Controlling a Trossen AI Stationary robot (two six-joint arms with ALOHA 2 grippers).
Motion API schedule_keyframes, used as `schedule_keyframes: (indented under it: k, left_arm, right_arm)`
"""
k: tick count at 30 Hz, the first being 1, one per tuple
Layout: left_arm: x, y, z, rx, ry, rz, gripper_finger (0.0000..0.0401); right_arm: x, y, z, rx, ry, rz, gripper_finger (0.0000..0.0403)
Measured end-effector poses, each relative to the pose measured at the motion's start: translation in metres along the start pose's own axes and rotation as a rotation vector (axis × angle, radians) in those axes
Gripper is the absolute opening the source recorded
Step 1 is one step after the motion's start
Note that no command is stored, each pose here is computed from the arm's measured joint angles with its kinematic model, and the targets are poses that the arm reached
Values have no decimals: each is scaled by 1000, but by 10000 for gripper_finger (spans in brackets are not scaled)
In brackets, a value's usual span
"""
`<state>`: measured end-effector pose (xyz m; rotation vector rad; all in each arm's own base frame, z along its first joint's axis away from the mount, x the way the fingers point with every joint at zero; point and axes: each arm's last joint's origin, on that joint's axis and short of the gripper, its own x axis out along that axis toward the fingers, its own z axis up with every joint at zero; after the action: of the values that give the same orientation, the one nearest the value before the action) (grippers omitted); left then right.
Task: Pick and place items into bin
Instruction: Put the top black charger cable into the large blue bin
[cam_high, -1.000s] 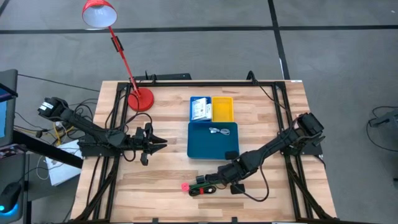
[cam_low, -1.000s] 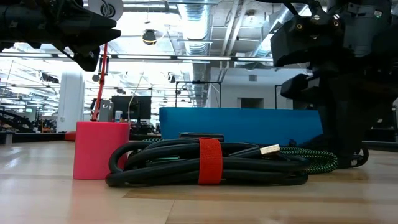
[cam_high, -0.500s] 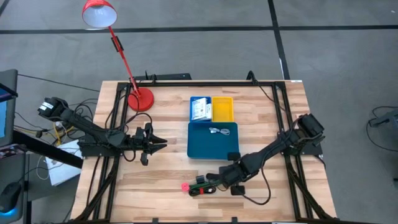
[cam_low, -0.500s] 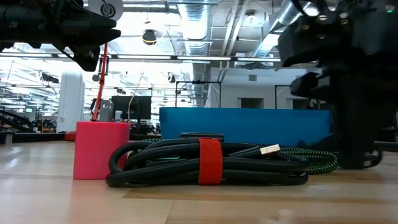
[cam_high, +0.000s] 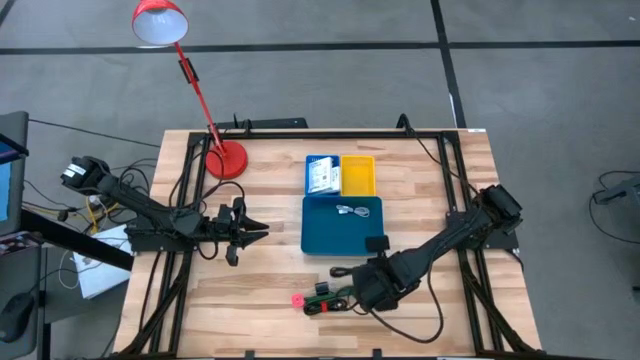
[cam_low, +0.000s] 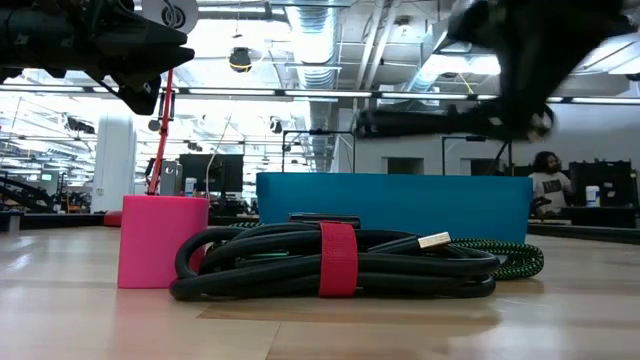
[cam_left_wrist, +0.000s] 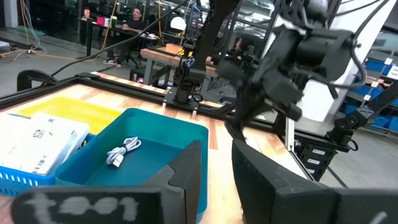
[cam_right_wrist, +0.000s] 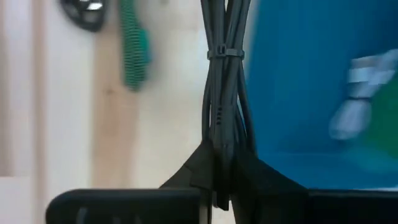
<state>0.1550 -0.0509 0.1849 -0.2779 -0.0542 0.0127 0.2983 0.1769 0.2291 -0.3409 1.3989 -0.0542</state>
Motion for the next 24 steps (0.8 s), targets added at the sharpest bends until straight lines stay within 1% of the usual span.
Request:
schedule_keyframes:
  k: [4,7,11,16,21,24]
  left_arm:
    - [0,0,0,0,1,0,77]
    - [0,0,0,0,0,0,77]
    - [0,0,0,0,0,0,77]
    - [0,0,0,0,1,0,77]
    - [0,0,0,0,1,0,77]
    - [0,0,0,0,1,0,77]
  right_arm:
    - [-15,-21,4,-54,30,-126,18]
    - [-18,-41,5,-75,79,-179,26]
    - [-11,-68,8,-86,138,-184,32]
    - [-1,-99,13,-103,169,-177,31]
    - [7,-127,13,-34,201,-175,51]
    - [10,-139,13,1,215,-157,63]
